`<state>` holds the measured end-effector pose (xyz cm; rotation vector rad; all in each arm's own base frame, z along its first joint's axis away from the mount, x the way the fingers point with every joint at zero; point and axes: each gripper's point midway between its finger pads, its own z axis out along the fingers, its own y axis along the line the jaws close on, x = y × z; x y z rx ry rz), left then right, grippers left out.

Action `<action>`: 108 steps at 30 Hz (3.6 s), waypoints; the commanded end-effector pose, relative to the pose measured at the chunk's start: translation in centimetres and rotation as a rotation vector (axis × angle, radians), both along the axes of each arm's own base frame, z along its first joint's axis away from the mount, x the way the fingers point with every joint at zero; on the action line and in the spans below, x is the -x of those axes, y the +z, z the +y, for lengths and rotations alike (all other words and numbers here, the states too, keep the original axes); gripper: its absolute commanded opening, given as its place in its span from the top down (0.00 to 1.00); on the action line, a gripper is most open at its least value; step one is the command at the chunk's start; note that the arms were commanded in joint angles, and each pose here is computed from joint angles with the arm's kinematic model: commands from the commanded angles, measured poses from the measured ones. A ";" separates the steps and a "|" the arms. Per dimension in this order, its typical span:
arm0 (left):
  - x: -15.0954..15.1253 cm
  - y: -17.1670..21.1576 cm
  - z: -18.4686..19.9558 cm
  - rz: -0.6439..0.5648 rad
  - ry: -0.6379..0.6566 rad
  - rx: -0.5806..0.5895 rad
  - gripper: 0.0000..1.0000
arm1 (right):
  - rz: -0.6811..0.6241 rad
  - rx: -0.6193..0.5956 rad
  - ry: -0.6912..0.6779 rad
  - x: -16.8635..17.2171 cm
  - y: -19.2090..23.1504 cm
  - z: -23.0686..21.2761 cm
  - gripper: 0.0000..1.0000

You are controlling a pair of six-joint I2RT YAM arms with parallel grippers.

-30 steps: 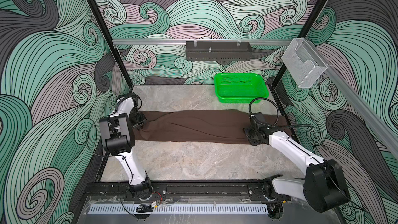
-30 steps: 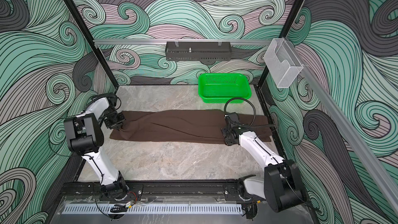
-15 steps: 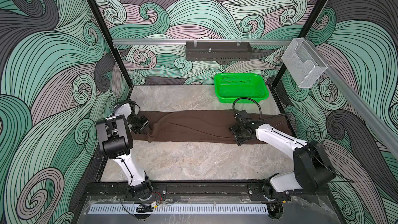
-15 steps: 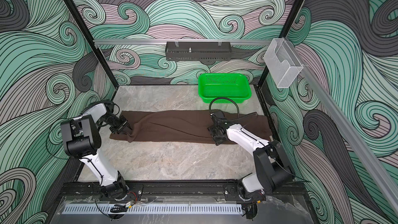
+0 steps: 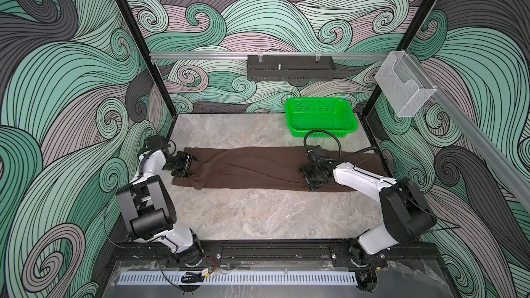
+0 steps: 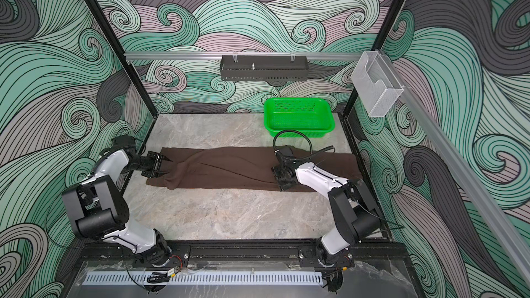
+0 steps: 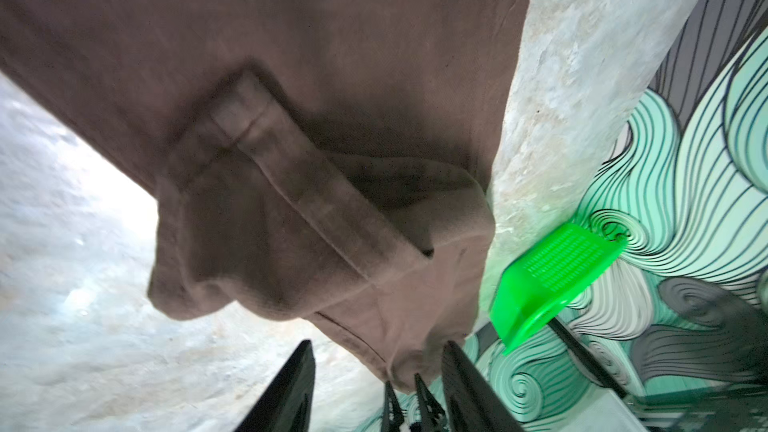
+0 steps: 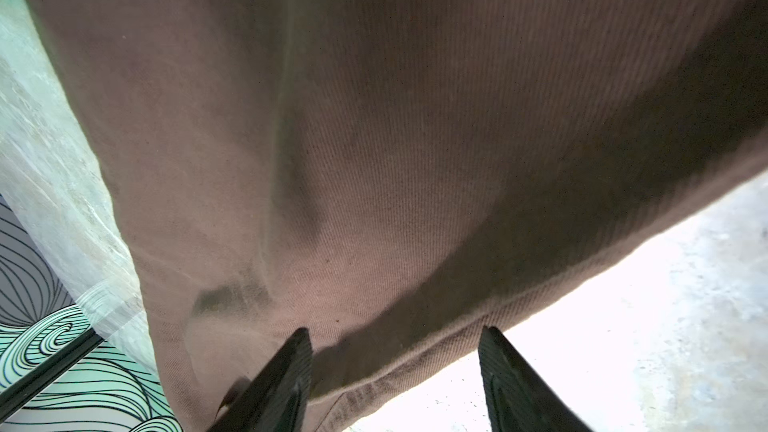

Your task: Fold and stack the trousers

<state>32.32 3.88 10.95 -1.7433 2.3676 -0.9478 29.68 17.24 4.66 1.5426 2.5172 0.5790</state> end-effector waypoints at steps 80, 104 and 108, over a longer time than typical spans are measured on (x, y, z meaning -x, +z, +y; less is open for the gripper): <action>-9.8 9.1 8.9 -0.297 -0.256 -0.552 1.00 | 0.054 0.127 -0.099 3.5 -1.5 -6.7 0.43; -10.0 9.8 10.3 -0.427 -0.343 -0.723 1.00 | 0.029 0.120 -0.163 1.3 -1.4 -10.6 1.00; -6.1 4.6 10.9 -0.215 -0.303 -0.701 0.98 | 0.068 0.131 -0.154 2.8 -2.9 -10.9 1.00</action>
